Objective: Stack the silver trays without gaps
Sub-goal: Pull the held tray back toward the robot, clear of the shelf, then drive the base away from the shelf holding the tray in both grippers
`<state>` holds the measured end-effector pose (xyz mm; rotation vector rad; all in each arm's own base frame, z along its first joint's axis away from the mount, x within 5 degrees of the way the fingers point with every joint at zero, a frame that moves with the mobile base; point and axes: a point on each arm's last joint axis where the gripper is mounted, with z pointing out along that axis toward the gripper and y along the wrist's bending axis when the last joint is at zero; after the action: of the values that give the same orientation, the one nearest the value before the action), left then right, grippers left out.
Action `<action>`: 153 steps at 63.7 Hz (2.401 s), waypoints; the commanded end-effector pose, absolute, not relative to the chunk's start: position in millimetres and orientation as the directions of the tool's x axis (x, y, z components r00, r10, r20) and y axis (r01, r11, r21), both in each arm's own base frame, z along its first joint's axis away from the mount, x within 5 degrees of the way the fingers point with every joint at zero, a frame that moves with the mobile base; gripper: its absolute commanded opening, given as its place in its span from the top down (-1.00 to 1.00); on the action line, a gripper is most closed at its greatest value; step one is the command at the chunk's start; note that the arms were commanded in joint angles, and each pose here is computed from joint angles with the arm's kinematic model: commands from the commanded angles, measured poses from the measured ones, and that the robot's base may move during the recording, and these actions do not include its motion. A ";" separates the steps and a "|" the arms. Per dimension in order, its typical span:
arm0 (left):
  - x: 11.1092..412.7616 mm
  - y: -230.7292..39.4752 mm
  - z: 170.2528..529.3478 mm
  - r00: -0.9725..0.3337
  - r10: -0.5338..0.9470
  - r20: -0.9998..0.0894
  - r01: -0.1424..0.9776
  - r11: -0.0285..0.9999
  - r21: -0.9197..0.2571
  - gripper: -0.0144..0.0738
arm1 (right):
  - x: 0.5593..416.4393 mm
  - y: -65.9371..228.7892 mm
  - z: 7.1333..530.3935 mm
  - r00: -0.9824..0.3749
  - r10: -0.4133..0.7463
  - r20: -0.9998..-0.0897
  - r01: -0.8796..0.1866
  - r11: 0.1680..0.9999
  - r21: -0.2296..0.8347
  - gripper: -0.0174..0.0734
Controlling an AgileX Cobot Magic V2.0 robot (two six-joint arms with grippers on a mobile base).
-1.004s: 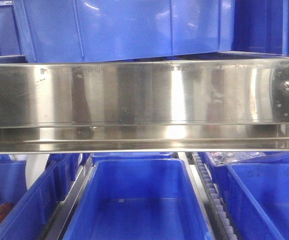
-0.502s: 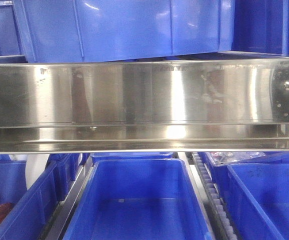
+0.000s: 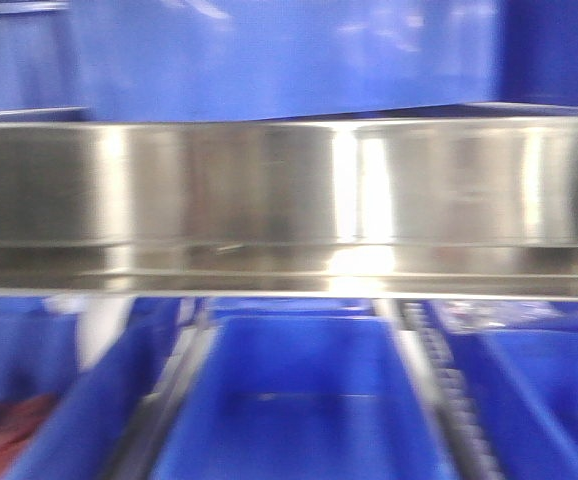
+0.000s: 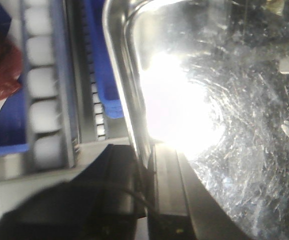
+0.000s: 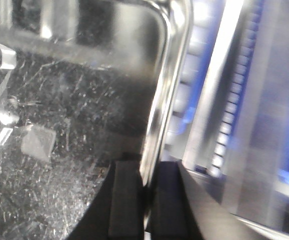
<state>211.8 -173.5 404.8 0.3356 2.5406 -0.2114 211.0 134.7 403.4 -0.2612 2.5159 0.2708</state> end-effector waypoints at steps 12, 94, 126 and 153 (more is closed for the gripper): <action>200.9 -160.1 417.2 -0.803 0.230 -0.549 0.284 0.959 -0.015 0.78 | 208.1 129.6 424.8 -0.717 -0.133 -0.684 -0.285 0.952 0.114 0.49; 200.8 -160.3 417.2 -0.804 0.229 -0.549 0.285 0.959 -0.017 0.78 | 208.0 129.6 424.8 -0.718 -0.134 -0.683 -0.285 0.952 0.113 0.49; 200.8 -160.3 417.2 -0.804 0.229 -0.549 0.285 0.959 -0.017 0.78 | 208.0 129.6 424.8 -0.718 -0.134 -0.683 -0.285 0.952 0.113 0.49; 200.8 -160.3 417.2 -0.804 0.229 -0.549 0.285 0.959 -0.017 0.78 | 208.0 129.6 424.8 -0.718 -0.134 -0.683 -0.285 0.952 0.113 0.49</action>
<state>211.7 -173.3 404.8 0.3354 2.5420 -0.2102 211.2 134.8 403.5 -0.2611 2.5137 0.2721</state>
